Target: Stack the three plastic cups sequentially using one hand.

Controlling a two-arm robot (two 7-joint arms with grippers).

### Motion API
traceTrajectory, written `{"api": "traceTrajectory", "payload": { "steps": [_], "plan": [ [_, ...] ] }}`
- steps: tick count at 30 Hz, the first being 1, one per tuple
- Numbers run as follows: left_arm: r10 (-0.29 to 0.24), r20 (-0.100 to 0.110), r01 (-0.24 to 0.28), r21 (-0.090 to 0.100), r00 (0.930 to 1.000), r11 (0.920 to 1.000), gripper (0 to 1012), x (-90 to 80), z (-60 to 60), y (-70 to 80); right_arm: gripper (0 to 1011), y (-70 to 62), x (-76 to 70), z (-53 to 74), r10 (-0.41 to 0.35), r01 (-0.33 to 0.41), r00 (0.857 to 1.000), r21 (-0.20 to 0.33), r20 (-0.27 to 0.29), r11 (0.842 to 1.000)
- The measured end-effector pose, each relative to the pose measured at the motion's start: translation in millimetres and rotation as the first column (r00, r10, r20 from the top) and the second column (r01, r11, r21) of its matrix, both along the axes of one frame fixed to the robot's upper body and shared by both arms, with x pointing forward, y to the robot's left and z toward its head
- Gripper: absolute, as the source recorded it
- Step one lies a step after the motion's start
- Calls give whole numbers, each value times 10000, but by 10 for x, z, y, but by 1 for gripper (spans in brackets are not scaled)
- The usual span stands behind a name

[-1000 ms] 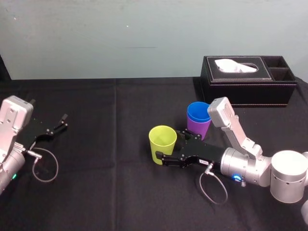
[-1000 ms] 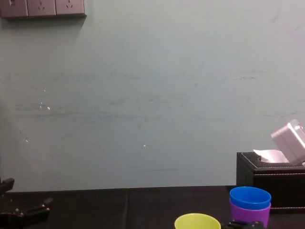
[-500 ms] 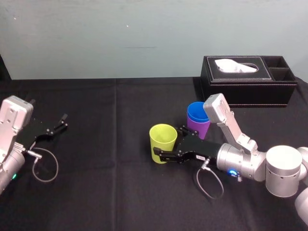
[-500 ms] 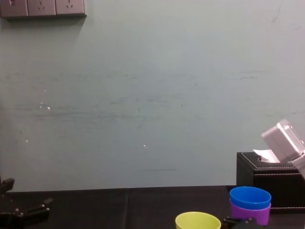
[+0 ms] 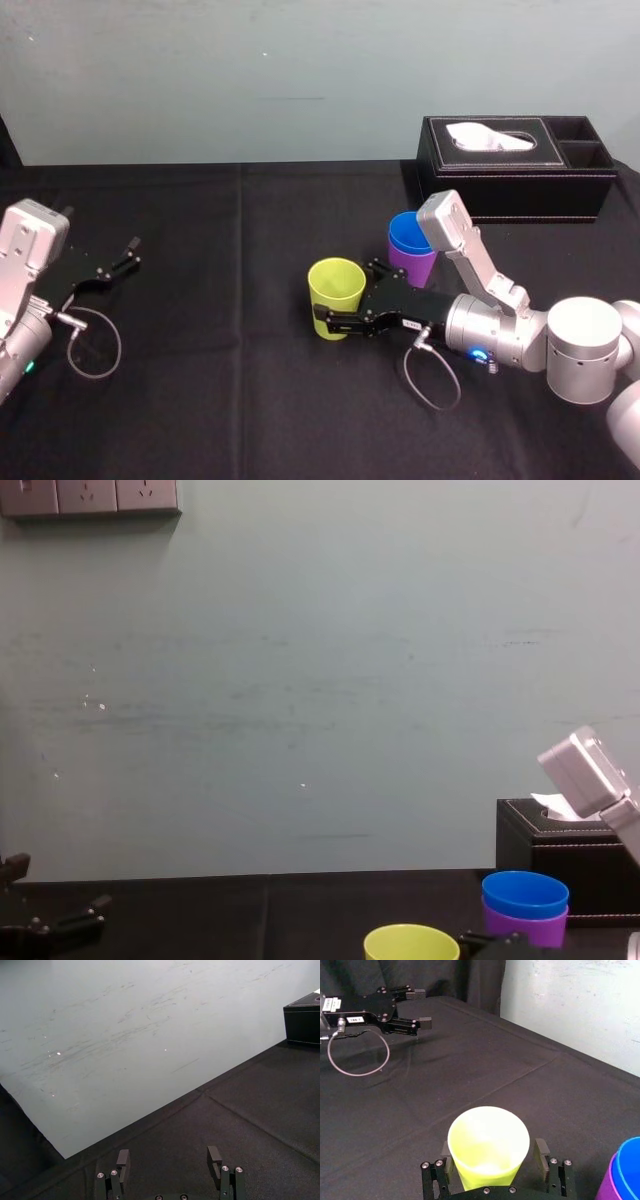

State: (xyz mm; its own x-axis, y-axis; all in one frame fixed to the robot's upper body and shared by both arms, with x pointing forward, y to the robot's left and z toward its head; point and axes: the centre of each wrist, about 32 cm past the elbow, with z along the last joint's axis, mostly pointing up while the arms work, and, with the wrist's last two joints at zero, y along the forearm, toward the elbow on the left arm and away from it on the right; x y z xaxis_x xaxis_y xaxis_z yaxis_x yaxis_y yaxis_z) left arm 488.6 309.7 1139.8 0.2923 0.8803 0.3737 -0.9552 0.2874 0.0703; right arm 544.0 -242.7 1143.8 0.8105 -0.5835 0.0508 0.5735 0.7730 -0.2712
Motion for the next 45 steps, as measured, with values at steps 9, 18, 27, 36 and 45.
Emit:
{"api": "traceTrajectory", "payload": {
  "steps": [9,18,27,36,45],
  "plan": [
    [0,0,0,0,10000,10000,1010,0,0,0,1003,2,2,-2,38,-38,10000,21,-45,10000],
    [0,0,0,0,10000,10000,1010,0,0,0,853,-1,1,-1,32,-32,10000,22,-43,10000],
    [0,0,0,0,10000,10000,1010,0,0,0,743,-4,-1,0,17,-17,10000,23,-36,10000],
    [0,0,0,0,10000,10000,1010,0,0,0,739,-4,-1,0,9,-9,10000,23,-33,10000],
    [0,0,0,0,10000,10000,1010,0,0,0,739,1,-11,5,-2,2,10000,-6,9,10000]
  ]
}}
